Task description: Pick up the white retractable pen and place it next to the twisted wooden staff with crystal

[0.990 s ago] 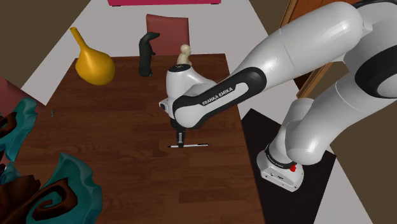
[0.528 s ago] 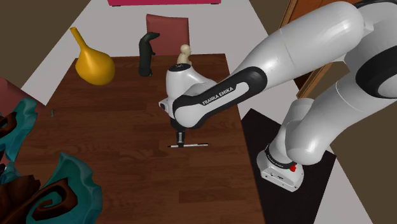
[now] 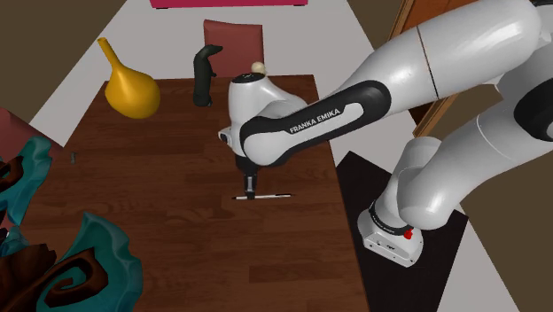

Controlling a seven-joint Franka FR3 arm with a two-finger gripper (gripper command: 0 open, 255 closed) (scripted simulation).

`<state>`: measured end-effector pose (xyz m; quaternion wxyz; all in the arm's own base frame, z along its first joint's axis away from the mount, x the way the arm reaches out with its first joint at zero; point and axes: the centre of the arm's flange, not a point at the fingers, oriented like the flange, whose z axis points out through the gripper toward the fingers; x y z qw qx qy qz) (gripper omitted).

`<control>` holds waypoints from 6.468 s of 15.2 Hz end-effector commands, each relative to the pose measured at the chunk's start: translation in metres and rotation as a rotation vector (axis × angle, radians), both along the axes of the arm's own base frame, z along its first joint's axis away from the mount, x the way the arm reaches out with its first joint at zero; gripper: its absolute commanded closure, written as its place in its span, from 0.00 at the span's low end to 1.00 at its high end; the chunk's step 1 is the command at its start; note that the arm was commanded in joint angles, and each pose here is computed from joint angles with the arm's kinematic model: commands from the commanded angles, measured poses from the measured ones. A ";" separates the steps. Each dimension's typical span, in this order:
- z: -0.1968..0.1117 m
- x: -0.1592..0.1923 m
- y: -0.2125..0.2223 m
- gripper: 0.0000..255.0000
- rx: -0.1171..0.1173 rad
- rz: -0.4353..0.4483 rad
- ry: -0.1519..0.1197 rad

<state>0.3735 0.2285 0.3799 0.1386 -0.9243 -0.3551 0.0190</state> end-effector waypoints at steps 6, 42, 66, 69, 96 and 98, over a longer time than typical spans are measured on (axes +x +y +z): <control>0.036 0.000 0.000 1.00 0.000 0.000 0.001; 0.205 0.000 0.053 1.00 0.000 0.000 0.001; 0.105 0.000 0.118 1.00 0.000 0.000 0.001; 0.089 0.000 0.118 1.00 0.000 0.000 0.001; -0.030 0.000 0.118 1.00 0.000 0.000 0.001; -0.030 0.000 0.118 1.00 0.000 0.000 0.001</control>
